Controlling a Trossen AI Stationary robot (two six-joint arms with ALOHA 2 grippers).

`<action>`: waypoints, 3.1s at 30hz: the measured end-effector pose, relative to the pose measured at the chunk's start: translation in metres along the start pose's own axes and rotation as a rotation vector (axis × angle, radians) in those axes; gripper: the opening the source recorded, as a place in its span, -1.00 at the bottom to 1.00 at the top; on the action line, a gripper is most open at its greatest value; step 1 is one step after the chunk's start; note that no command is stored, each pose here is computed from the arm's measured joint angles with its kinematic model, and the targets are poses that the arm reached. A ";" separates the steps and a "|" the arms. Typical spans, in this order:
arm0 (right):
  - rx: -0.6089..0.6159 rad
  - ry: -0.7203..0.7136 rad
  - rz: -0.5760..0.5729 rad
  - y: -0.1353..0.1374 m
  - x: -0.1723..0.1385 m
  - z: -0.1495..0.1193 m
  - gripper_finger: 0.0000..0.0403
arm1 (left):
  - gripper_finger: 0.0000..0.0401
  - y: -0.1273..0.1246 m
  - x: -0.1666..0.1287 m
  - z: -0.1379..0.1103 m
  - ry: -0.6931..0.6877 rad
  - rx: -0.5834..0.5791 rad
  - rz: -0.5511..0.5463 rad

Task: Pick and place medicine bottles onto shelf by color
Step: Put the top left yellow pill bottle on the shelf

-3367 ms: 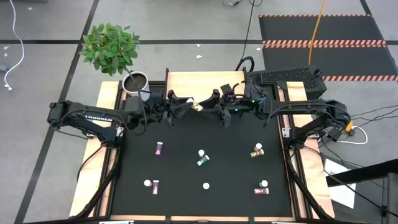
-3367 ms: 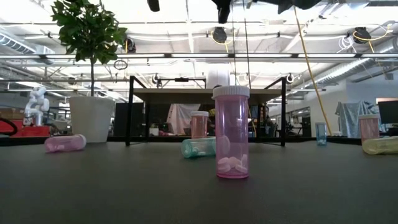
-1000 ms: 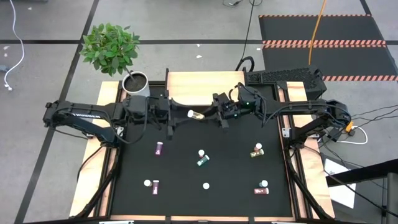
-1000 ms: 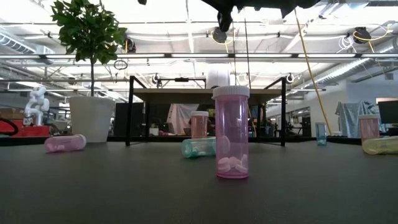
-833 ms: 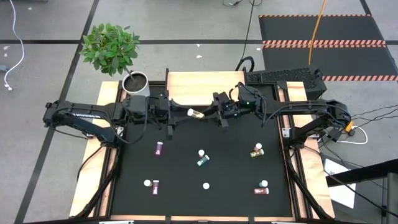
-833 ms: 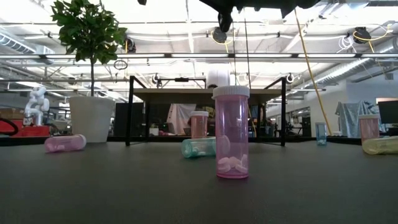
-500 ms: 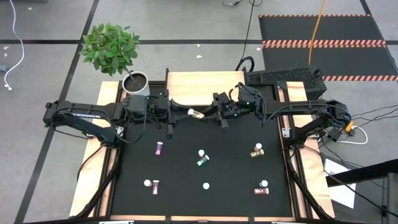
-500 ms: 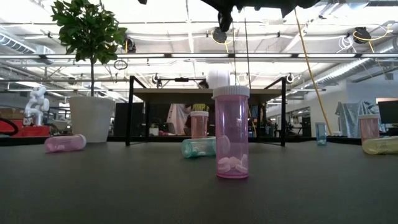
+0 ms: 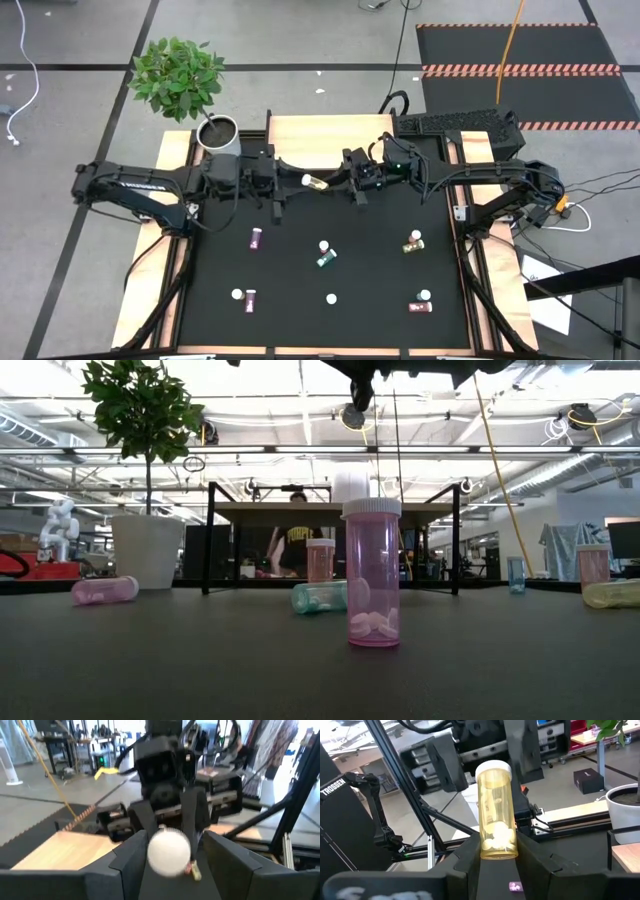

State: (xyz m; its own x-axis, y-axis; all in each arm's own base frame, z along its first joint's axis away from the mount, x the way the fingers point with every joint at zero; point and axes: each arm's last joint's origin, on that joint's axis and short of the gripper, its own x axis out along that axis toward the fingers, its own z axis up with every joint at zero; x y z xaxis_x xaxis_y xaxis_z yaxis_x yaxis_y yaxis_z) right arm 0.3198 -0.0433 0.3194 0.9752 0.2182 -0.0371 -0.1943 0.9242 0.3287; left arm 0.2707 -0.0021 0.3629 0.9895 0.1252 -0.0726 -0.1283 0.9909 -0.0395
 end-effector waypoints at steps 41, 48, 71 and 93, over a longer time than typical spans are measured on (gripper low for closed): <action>0.023 0.016 -0.073 -0.004 -0.001 -0.003 -0.38 | -0.41 0.018 0.005 -0.002 0.011 -0.003 -0.003; 0.038 0.042 -0.175 -0.008 -0.010 -0.001 -0.13 | -0.41 0.024 0.006 -0.008 0.073 -0.036 0.024; 0.094 0.232 -0.639 0.022 -0.104 0.010 -0.01 | -0.40 0.110 0.012 0.014 0.247 0.014 0.356; 0.293 0.223 -0.697 0.010 -0.126 -0.058 -0.01 | -0.39 0.235 0.027 -0.064 0.567 -0.045 0.640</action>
State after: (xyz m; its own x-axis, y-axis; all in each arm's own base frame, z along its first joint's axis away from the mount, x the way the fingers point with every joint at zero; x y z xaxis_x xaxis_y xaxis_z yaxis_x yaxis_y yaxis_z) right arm 0.1893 -0.0435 0.2725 0.8115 -0.2947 -0.5046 0.5203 0.7574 0.3944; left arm 0.2627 0.2309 0.2875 0.5441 0.6052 -0.5811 -0.6653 0.7332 0.1406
